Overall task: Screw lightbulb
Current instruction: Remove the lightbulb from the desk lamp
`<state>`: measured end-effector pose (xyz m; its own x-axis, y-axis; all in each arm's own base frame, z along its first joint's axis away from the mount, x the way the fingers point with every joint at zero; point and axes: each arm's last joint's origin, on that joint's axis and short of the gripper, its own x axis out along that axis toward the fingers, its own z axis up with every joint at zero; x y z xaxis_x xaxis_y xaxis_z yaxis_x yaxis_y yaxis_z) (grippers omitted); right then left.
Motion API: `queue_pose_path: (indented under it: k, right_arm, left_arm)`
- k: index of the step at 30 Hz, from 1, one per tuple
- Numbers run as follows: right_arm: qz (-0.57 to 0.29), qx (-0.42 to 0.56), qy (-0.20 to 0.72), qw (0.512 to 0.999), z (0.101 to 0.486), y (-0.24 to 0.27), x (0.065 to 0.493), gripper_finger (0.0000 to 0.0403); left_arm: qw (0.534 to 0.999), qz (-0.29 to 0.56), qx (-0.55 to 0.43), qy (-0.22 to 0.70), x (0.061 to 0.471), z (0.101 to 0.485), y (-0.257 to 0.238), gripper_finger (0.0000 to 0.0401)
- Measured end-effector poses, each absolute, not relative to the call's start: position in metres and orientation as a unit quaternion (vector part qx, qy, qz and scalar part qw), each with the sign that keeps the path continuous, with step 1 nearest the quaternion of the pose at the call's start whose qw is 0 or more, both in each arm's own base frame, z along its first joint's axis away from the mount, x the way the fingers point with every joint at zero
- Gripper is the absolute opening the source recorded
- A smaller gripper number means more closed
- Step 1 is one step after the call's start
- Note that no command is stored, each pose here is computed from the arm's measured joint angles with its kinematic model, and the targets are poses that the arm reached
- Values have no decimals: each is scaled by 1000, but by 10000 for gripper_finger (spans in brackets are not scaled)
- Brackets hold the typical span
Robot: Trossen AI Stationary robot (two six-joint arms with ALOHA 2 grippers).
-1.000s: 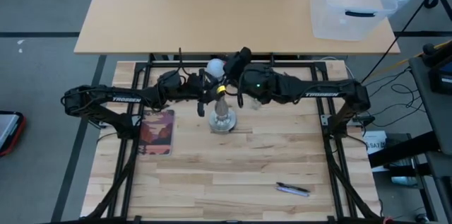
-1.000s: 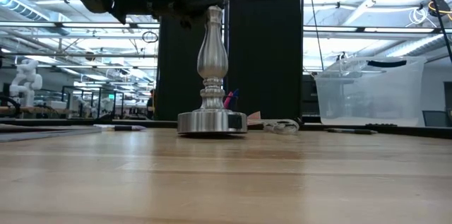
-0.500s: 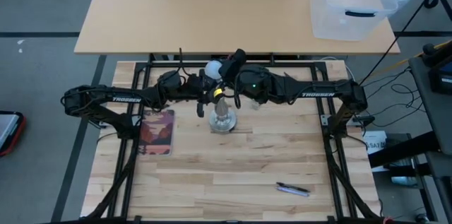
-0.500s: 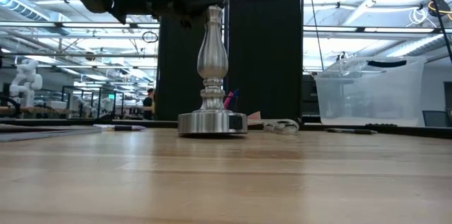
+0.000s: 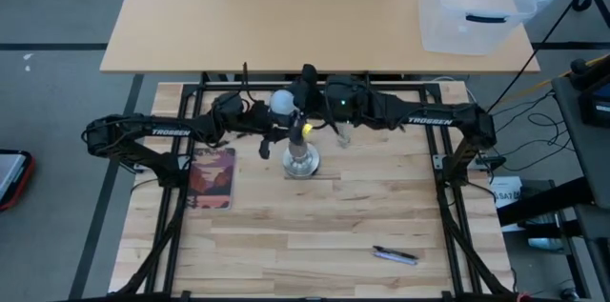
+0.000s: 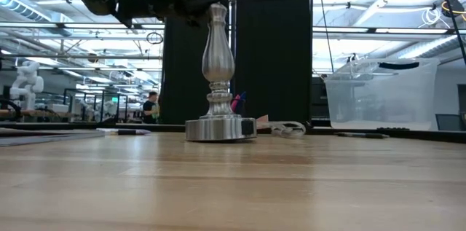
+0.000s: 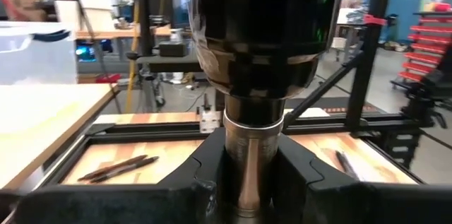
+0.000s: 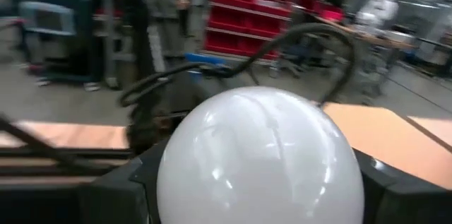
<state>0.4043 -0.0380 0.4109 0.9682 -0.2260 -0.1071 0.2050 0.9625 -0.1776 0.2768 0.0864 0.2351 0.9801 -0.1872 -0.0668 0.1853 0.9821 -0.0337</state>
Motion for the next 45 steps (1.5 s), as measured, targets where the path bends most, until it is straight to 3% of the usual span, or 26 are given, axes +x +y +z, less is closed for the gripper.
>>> queue_pose_path:
  k: [16,45]
  right_arm:
    - [175,-117,36,977,408,-77,396,249]
    - [244,-109,-27,963,413,-76,400,262]
  left_arm:
    - [985,-172,6,25,276,237,82,74]
    - [974,-223,-17,34,275,235,79,74]
